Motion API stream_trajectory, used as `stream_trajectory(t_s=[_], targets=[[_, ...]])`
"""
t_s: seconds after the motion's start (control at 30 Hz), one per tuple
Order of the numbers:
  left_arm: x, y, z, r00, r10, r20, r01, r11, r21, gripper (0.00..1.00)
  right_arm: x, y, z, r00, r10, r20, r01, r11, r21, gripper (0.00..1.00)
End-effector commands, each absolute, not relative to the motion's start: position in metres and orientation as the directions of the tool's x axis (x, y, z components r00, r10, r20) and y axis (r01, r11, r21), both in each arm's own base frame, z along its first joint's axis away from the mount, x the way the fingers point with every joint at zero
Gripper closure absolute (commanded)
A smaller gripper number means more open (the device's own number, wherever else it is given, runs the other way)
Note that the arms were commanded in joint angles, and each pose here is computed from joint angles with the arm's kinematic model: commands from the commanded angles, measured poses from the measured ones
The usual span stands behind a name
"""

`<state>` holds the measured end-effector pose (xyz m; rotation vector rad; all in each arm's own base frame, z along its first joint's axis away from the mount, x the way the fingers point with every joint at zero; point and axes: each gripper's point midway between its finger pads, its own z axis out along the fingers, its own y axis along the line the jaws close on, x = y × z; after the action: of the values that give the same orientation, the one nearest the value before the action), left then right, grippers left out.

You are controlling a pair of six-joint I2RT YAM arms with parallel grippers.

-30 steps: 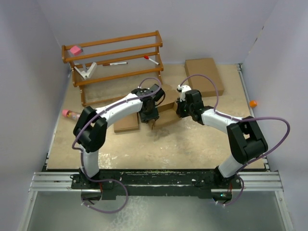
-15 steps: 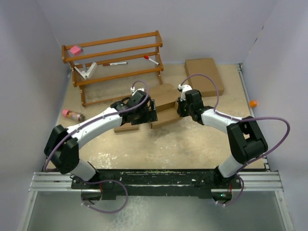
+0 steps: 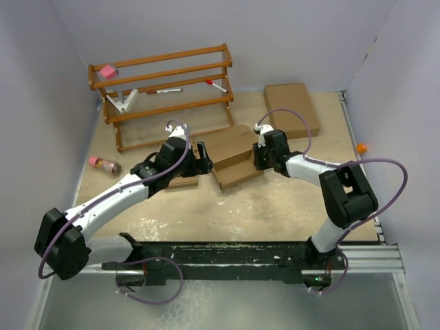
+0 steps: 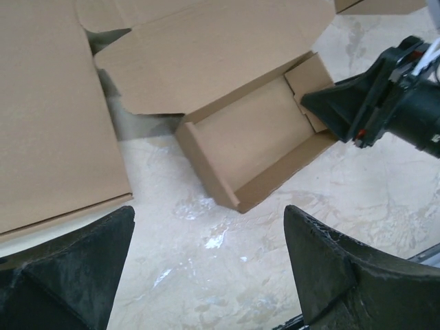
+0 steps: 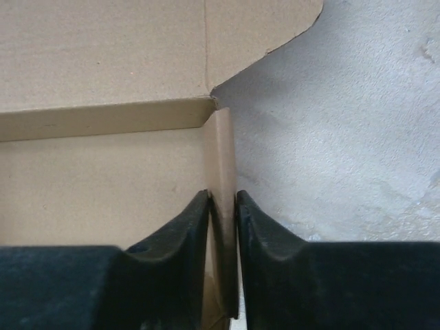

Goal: Fold the paper box

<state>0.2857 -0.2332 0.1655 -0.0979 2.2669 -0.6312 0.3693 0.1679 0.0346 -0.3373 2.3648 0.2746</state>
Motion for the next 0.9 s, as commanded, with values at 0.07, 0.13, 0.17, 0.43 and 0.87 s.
stream_trajectory(t_s=[0.07, 0.13, 0.17, 0.43, 0.87], targets=[[0.290, -0.231, 0.177, -0.656, -0.293, -0.696, 0.161, 0.846, -0.508, 0.08, 0.382, 0.170, 0.061, -0.649, -0.164, -0.743, -0.339, 0.937, 0.089, 0.62], [0.290, -0.231, 0.179, -0.651, -0.276, -0.707, 0.184, 0.846, -0.500, 0.08, 0.381, 0.172, 0.065, -0.636, -0.185, -0.749, -0.367, 0.926, 0.083, 0.55], [0.291, -0.232, 0.181, -0.647, -0.267, -0.714, 0.201, 0.844, -0.497, 0.08, 0.381, 0.172, 0.067, -0.628, -0.197, -0.753, -0.379, 0.922, 0.076, 0.50], [0.295, -0.235, 0.203, -0.592, -0.184, -0.785, 0.319, 0.841, -0.437, 0.08, 0.385, 0.167, 0.079, -0.584, -0.260, -0.769, -0.427, 0.904, 0.019, 0.37], [0.298, -0.237, 0.192, -0.617, -0.177, -0.767, 0.332, 0.824, -0.458, 0.08, 0.396, 0.152, 0.036, -0.675, -0.359, -0.645, -0.402, 0.912, -0.086, 0.97]])
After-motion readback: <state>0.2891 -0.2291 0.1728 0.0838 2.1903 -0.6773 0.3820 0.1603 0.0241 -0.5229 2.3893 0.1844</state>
